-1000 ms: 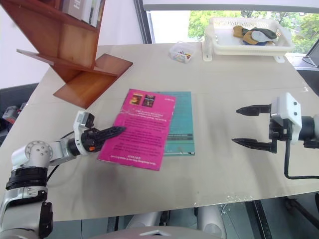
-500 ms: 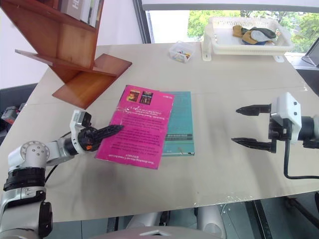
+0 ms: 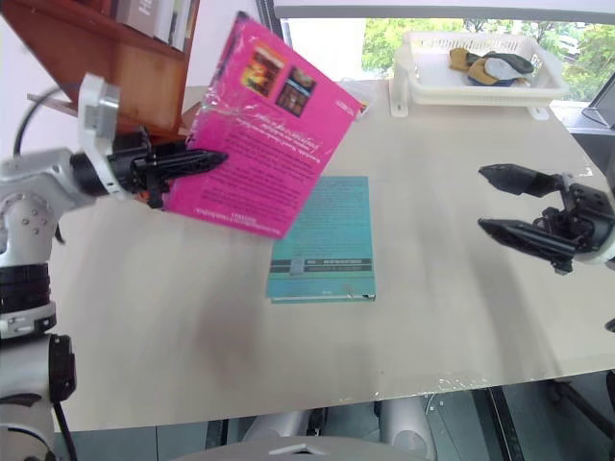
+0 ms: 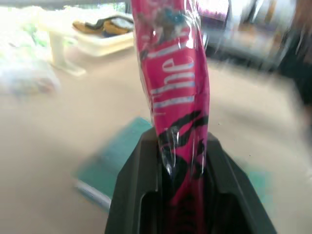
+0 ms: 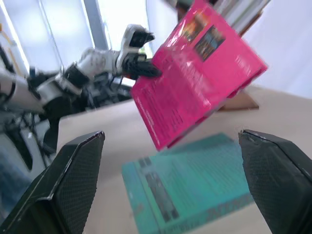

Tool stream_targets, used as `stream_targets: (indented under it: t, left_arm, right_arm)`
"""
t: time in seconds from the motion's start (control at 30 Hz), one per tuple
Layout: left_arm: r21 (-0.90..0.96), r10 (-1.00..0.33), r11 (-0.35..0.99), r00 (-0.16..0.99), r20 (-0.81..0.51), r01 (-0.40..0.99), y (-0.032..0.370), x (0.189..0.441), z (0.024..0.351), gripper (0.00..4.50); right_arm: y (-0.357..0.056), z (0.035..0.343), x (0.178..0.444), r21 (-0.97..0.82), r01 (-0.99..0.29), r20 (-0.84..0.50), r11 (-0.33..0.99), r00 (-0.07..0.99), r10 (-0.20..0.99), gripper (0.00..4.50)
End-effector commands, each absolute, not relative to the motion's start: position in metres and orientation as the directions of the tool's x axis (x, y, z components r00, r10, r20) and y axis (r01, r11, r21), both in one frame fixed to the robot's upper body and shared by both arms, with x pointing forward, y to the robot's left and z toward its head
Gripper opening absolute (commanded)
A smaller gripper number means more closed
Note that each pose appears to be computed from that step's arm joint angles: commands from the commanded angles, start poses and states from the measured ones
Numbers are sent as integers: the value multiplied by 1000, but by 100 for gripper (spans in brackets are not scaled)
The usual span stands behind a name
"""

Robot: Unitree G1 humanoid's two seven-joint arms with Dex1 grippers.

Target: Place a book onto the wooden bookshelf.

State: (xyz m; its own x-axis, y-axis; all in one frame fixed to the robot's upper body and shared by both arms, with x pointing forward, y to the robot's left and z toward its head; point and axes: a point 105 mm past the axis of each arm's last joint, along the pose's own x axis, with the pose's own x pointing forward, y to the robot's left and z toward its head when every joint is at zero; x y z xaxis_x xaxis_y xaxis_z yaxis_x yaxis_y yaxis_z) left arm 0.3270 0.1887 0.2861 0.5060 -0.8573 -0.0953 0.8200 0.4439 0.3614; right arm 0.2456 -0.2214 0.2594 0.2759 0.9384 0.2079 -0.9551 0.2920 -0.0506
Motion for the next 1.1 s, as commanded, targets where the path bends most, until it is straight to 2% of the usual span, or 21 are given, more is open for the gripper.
stream_targets:
  t: [0.03, 0.17, 0.3, 0.5, 0.7, 1.03, 1.1]
  left_arm:
    - [761, -833, 356, 554, -5, 542, 183, 324, 339, 51]
    - [940, -804, 267, 586, 95, 213, 186, 322, 378, 51]
    - [985, -782, 168, 615, 102, 50, 201, 319, 388, 51]
    - [999, -681, 37, 732, 19, 9, 246, 321, 375, 51]
    - [999, -616, -39, 787, -31, 9, 274, 321, 365, 51]
    - [999, -618, 10, 786, -23, 37, 282, 325, 361, 51]
    - [997, -638, 61, 770, 2, 48, 279, 325, 362, 51]
  right_arm:
    - [-227, 273, 245, -80, -952, 273, 296, 265, 925, 450]
    - [-231, 277, 250, -83, -950, 293, 302, 266, 918, 450]
    - [-235, 277, 255, -87, -947, 295, 310, 273, 916, 450]
    - [-238, 277, 258, -94, -944, 291, 316, 278, 915, 450]
    - [-240, 274, 260, -97, -942, 292, 321, 281, 914, 450]
    - [-242, 270, 260, -94, -937, 288, 336, 298, 910, 450]
    - [-242, 270, 260, -93, -937, 287, 337, 299, 910, 450]
